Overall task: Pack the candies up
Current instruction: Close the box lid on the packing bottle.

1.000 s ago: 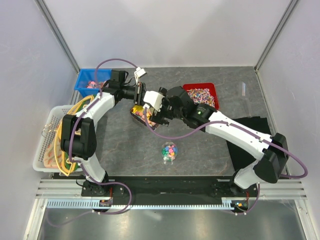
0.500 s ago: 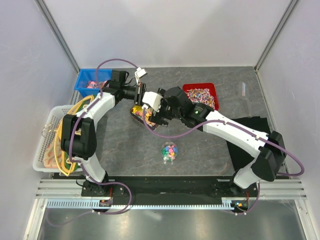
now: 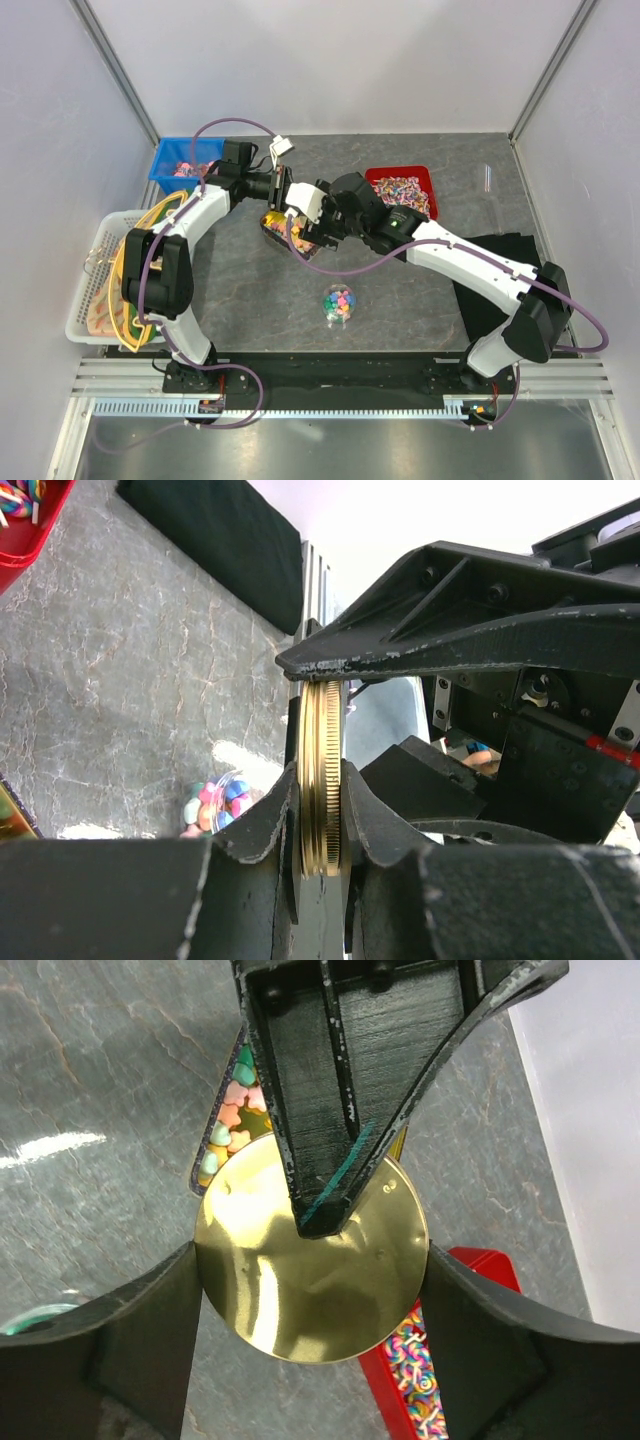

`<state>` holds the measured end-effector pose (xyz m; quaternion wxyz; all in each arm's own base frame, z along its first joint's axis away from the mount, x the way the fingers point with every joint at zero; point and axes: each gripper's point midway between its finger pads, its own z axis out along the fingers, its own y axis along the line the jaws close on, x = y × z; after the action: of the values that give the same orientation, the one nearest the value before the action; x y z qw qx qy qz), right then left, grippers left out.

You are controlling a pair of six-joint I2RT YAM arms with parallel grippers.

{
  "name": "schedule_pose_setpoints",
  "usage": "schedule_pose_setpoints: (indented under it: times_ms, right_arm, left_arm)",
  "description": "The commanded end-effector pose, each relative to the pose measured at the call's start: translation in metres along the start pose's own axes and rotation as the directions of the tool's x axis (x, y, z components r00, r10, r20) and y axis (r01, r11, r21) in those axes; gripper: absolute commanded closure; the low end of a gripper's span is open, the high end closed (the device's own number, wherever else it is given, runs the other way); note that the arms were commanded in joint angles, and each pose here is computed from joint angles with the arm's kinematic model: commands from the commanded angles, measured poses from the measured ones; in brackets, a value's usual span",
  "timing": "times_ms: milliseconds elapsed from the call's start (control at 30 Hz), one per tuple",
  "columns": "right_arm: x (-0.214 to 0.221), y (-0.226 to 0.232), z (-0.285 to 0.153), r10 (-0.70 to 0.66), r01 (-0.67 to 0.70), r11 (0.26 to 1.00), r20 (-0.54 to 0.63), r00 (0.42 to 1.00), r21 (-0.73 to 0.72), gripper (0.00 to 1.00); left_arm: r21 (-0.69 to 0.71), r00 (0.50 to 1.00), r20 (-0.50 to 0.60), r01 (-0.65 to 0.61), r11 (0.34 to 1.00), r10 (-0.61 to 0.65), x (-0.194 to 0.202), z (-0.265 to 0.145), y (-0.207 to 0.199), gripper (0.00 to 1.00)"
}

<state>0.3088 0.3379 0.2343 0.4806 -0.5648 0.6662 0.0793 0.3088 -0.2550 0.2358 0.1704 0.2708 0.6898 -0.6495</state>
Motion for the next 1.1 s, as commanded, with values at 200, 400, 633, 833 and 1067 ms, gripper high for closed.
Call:
schedule_pose_setpoints:
  times_ms: [200,400,633,833,1067]
  right_arm:
    - [-0.013,-0.003,-0.007,0.006,-0.006,1.000,0.038,0.999,0.000,0.39]
    - [-0.008,-0.008,-0.010,0.005,-0.006,1.000,0.024,1.000,0.028,0.39]
    - [-0.008,-0.011,-0.009,0.016,-0.017,0.999,0.025,1.000,0.033,0.39]
    - [-0.002,-0.014,-0.011,0.018,-0.019,0.999,0.011,1.000,0.045,0.40]
    - [0.007,-0.015,-0.014,0.020,-0.020,0.999,-0.001,1.000,0.050,0.40]
  left_arm:
    - [0.035,0.997,-0.010,-0.072,0.997,0.072,-0.009,0.003,-0.011,0.52]
    - [0.027,0.996,-0.006,-0.084,0.996,0.084,-0.011,0.002,-0.012,0.62]
    - [0.020,0.996,0.000,-0.094,0.995,0.094,-0.013,0.000,-0.011,0.55]
    - [-0.002,0.996,0.016,-0.093,0.996,0.093,-0.017,-0.007,-0.005,0.41]
    - [-0.017,0.995,0.034,-0.096,0.995,0.097,-0.023,-0.013,-0.005,0.33]
